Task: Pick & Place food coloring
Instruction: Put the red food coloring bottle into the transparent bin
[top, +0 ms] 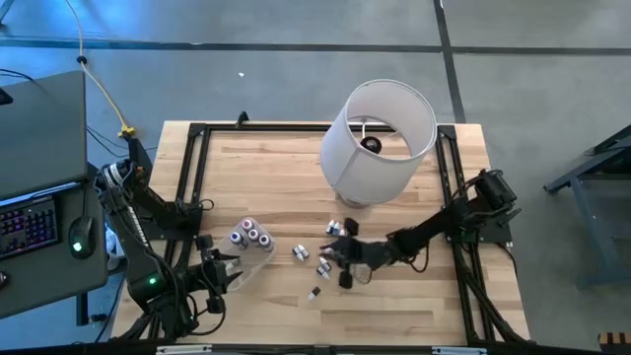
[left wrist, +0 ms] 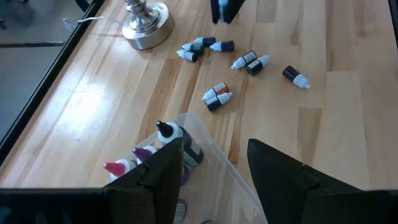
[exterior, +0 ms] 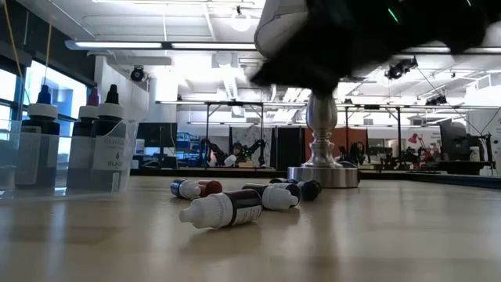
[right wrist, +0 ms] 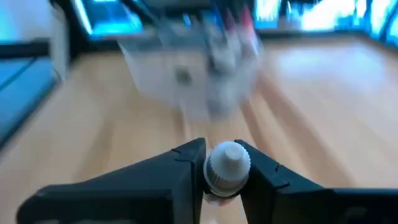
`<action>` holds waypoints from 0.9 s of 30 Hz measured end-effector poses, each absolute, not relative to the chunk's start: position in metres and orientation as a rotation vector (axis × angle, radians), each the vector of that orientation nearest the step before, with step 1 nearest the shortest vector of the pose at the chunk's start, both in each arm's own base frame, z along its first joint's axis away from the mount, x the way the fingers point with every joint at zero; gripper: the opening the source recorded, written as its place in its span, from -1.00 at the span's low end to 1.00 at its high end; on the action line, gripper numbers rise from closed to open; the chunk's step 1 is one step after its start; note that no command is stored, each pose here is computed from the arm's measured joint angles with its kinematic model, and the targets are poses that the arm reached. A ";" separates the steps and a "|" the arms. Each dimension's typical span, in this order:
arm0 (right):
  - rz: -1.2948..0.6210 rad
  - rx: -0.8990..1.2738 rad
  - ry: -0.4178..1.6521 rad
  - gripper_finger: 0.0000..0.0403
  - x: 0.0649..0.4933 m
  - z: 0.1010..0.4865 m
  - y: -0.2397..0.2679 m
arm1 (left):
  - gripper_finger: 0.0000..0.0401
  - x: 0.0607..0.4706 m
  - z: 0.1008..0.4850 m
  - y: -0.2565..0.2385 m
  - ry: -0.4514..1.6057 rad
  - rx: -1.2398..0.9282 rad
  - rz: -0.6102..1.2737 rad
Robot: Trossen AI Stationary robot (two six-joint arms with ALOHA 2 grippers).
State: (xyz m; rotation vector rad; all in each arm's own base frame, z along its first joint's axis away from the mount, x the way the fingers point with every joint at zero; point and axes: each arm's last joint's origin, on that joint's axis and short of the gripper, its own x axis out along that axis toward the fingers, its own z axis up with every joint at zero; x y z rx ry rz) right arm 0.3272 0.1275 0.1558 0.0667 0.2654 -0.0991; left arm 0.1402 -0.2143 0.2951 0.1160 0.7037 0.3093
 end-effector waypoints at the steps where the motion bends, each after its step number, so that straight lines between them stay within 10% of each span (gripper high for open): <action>1: -0.084 0.038 0.232 -0.62 0.339 0.168 0.131 | -0.12 0.140 0.295 -0.214 0.704 0.118 0.309; 15: 0.061 -0.120 0.284 -0.65 0.510 0.167 0.162 | -0.12 0.141 0.295 -0.215 0.706 0.125 0.297; 27: 0.048 -0.097 0.354 -0.59 0.547 0.143 0.154 | -0.12 0.141 0.295 -0.215 0.691 0.043 0.326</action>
